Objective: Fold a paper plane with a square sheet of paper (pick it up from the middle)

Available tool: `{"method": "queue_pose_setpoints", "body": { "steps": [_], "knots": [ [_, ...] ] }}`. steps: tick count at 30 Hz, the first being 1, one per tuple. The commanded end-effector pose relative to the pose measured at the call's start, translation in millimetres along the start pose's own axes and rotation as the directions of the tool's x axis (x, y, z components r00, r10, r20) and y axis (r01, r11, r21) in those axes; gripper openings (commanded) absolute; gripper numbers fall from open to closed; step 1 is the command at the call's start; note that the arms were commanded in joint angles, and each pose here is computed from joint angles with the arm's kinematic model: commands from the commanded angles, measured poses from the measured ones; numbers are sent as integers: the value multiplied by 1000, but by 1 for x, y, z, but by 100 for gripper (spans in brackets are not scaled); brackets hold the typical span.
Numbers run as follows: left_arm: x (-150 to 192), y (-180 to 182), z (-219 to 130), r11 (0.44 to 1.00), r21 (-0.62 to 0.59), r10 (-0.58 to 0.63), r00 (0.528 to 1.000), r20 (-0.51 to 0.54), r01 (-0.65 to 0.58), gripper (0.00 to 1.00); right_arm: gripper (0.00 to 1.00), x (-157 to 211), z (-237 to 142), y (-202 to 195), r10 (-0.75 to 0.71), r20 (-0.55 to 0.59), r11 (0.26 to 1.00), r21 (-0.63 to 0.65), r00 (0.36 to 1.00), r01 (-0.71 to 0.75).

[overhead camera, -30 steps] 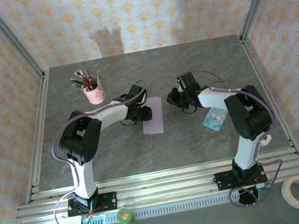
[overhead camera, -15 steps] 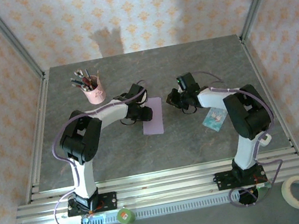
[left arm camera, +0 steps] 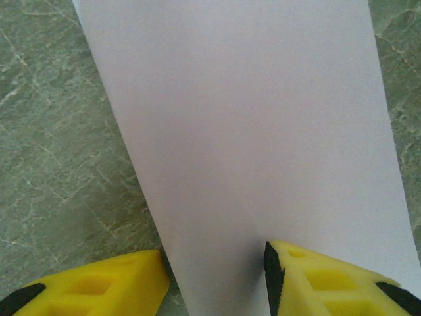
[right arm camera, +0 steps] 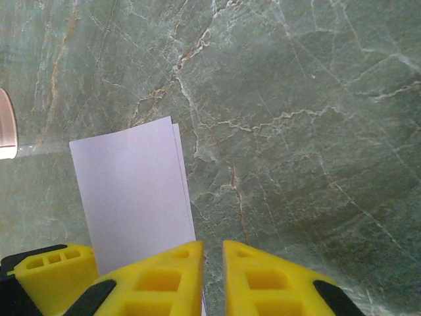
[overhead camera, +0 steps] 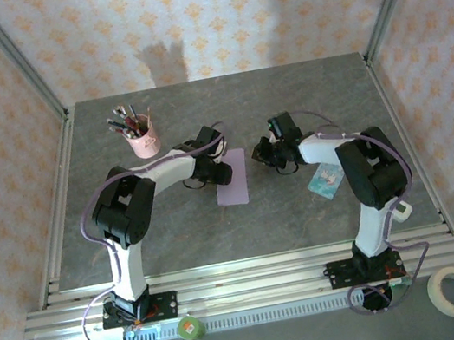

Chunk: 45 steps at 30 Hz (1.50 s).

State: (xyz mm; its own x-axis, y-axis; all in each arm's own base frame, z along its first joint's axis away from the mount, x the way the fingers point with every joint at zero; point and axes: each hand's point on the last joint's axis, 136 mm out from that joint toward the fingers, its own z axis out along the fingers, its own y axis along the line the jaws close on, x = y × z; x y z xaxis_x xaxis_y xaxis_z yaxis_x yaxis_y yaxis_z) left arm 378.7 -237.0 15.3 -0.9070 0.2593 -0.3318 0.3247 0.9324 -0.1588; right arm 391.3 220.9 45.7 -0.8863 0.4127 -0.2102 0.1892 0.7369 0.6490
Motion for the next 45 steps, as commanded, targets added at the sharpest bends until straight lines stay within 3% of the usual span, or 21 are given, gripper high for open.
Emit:
{"method": "queue_pose_setpoints", "body": {
  "steps": [1,8,16,31,37,41,45],
  "knots": [
    [47,15,41,1000,-5,29,985,-170,-31,48,15,2,3,-4,0,-6,1000,3,1000,0],
    [40,10,38,999,34,40,987,-157,-35,45,15,4,3,-2,-8,-17,1000,-10,1000,8],
    [41,10,38,999,36,27,987,-159,-22,46,14,25,13,30,-121,-96,990,-91,988,112],
    [34,7,30,999,49,-7,992,-128,13,46,8,49,40,4,-100,-172,994,36,980,108],
    [14,10,1,982,28,-188,982,-11,189,50,8,51,42,-9,-77,-177,991,96,981,95],
    [9,13,-23,927,56,-373,923,92,370,58,8,52,44,-10,-59,-178,992,95,982,77],
    [13,6,-33,880,117,-472,874,117,460,66,8,51,44,-8,-54,-177,994,88,983,71]
  ]
}}
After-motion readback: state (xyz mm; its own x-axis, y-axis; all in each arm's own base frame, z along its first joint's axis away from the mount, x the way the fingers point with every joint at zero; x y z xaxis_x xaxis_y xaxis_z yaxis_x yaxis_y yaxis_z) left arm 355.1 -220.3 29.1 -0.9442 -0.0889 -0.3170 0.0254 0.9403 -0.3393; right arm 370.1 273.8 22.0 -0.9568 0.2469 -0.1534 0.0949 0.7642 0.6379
